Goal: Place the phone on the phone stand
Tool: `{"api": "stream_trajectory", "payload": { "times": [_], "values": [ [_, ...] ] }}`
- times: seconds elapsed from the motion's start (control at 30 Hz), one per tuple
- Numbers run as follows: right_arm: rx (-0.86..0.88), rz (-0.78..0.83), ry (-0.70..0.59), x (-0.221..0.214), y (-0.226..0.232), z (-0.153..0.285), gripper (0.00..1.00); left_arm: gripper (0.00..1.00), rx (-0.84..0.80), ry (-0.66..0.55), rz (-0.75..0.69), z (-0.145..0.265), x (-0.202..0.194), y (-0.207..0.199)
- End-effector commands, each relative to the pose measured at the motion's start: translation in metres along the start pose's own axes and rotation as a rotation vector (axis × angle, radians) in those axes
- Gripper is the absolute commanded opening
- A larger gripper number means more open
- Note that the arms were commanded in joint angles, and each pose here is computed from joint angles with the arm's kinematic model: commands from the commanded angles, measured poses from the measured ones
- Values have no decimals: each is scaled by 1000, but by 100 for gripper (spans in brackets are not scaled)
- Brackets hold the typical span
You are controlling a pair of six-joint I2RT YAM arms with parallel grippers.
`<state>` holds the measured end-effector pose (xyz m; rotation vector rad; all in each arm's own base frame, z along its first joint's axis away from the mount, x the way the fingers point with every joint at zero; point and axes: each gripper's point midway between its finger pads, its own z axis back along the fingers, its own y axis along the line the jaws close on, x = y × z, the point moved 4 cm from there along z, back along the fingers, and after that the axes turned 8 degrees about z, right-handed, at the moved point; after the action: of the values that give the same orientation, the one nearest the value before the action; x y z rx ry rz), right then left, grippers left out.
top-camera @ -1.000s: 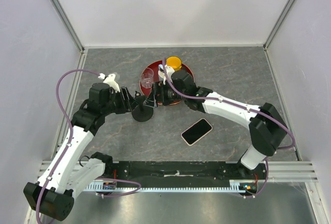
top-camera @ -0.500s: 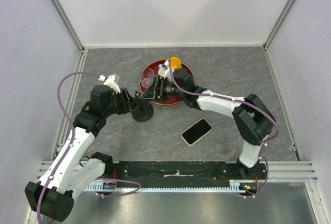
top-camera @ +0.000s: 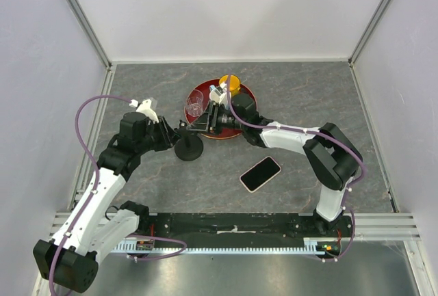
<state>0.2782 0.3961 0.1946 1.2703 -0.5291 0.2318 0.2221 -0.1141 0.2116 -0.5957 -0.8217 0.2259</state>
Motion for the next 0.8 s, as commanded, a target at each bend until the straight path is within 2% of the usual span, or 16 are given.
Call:
{"api": "stream_trajectory", "payload": {
  "times": [0.0,0.13,0.23,0.37,0.47,0.57,0.67,0.7,0.77],
  "values": [
    [12,-25,-9,-8,-7,-4,12,34,-76,-38,1,3,11,-16],
    [-3,-44,-15,-16,-16,-2,3,32,-86,-40,2,4,11,-18],
    [-1,-54,-20,-20,-20,-1,0,32,-87,-39,2,5,11,-19],
    [-6,-52,-17,-22,-23,-1,0,32,-89,-45,0,8,12,-19],
    [-7,-57,-14,-23,-24,-2,4,36,-84,-49,-6,10,12,-19],
    [-12,-53,-14,-25,-26,-2,9,44,-86,-51,-9,14,12,-20],
    [-4,-38,-16,-23,-23,-1,25,54,-93,-61,-17,21,13,-22],
    [-4,-30,-18,-22,-22,-1,38,58,-96,-68,-19,24,14,-23],
    [-16,8,-18,-18,-17,3,52,62,-112,-87,-34,32,17,-27]
  ]
}}
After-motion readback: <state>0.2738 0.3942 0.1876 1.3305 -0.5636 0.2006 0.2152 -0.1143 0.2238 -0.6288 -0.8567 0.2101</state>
